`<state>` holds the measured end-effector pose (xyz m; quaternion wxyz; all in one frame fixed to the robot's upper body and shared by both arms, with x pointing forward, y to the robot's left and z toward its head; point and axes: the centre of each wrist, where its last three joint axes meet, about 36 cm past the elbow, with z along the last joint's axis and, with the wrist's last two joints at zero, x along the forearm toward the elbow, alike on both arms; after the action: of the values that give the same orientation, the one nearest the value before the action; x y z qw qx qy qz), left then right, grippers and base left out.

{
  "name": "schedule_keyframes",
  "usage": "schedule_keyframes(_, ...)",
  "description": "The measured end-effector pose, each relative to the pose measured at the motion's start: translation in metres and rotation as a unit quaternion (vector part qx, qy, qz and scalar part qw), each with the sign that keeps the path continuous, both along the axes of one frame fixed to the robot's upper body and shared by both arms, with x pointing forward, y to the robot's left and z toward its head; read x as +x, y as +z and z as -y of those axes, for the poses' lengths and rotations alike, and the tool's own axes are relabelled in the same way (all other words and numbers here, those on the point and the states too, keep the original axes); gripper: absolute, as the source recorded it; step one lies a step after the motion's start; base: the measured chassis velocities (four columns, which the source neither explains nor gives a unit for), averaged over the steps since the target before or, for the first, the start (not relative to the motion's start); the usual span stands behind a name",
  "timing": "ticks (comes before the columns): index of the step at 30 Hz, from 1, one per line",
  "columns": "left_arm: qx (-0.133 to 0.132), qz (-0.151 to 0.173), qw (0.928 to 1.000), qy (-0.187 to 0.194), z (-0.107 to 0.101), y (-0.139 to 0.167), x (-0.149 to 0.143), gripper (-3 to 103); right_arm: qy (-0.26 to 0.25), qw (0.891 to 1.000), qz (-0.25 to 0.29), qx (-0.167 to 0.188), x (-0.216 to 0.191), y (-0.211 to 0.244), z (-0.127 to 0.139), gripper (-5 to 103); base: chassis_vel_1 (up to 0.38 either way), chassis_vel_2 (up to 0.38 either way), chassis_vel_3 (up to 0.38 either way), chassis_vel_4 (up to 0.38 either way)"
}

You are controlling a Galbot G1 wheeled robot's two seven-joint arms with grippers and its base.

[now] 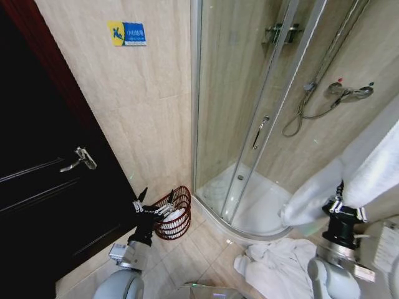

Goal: Discard the used towel into the hamper.

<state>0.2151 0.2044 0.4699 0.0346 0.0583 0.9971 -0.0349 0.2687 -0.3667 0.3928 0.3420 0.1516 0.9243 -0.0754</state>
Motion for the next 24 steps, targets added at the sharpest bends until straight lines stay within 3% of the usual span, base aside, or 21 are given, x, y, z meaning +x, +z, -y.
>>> schedule_keyframes(11, 0.000, 0.000, 1.0000, 0.000, 0.000, 0.000, 0.000, 100, 0.008, 1.000, 0.007, -0.004, 0.000, -0.003, -0.006, 11, 0.000, 0.000, 0.000, 0.000)
schedule_keyframes(14, 0.000, 0.000, 1.0000, 0.000, 0.000, 0.000, 0.000, 100, 0.003, 0.998, 0.025, -0.054, 0.007, 0.013, -0.001, 11, 0.000, 0.000, 0.000, 0.000)
schedule_keyframes(17, 0.000, 0.000, 1.0000, 0.000, 0.000, 0.000, 0.000, 100, 0.000, 0.997, 0.029, -0.072, 0.011, 0.014, 0.000, 11, 0.000, 0.000, 0.000, 0.000)
schedule_keyframes(24, 0.000, 0.000, 1.0000, 0.000, 0.000, 0.000, 0.000, 100, -0.011, 0.998, -0.004, -0.060, 0.005, -0.018, -0.006, 11, 0.000, 0.000, 0.000, 0.000)
